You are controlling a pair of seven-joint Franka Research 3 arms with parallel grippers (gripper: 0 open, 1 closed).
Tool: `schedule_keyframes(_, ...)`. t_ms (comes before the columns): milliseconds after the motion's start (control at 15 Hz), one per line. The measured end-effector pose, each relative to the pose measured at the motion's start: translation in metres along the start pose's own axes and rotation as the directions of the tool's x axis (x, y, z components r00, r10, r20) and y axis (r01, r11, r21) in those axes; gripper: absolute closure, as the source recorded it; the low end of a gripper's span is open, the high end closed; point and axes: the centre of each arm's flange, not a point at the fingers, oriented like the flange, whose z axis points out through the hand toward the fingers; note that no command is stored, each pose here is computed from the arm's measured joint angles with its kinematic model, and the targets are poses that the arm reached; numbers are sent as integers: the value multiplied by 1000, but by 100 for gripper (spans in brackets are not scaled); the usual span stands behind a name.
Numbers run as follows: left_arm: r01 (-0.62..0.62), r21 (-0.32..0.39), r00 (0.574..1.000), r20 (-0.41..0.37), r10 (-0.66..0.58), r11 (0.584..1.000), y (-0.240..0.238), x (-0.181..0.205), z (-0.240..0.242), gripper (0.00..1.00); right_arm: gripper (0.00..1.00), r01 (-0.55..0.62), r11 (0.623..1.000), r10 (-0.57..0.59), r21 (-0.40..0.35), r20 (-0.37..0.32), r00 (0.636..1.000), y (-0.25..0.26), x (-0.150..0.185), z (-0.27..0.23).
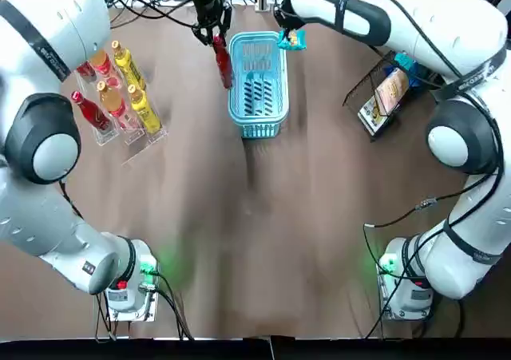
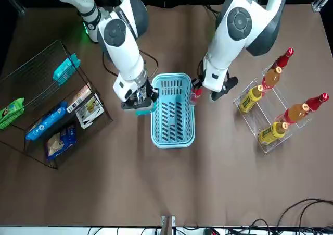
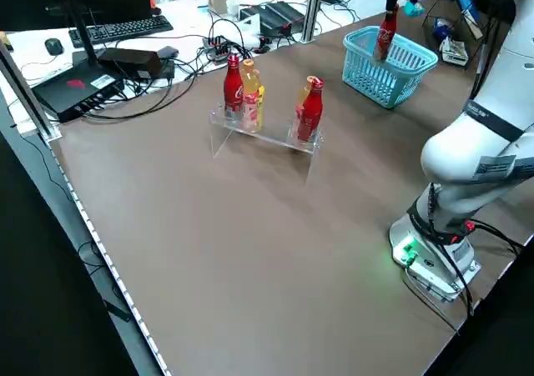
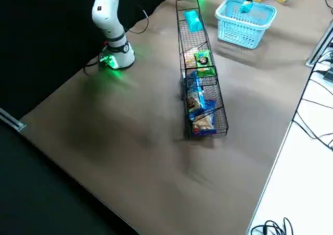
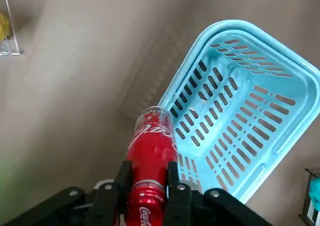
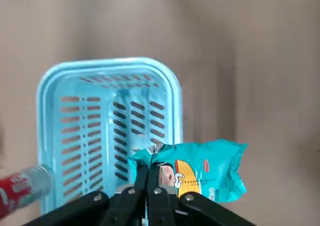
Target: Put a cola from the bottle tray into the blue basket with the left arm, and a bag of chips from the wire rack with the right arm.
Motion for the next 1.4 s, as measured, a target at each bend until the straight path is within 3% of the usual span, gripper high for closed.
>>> schedule_keyframes(400, 33, -13, 999, -6, -33, 999, 3, 1, 0, 67, 97, 31, 998, -27, 57, -74, 997, -26, -2, 33)
schedule_keyframes(867, 65, -17, 998, -7, -65, 998, 5, 1, -1, 67, 96, 74, 993, -65, 87, -104, 992, -56, -18, 68)
schedule_keyframes(933, 68, -18, 998, -7, -68, 998, 5, 1, -1, 67, 93, 74, 993, -63, 94, -116, 991, -56, -16, 66)
schedule_keyframes(1200, 70, -17, 997, -6, -71, 997, 6, 2, -1, 67, 61, 70, 993, -57, 96, -126, 990, -53, -13, 64)
schedule_keyframes(1400, 80, -17, 997, -6, -80, 997, 7, 1, 1, 67, 61, 63, 993, -50, 95, -132, 990, -50, -8, 62)
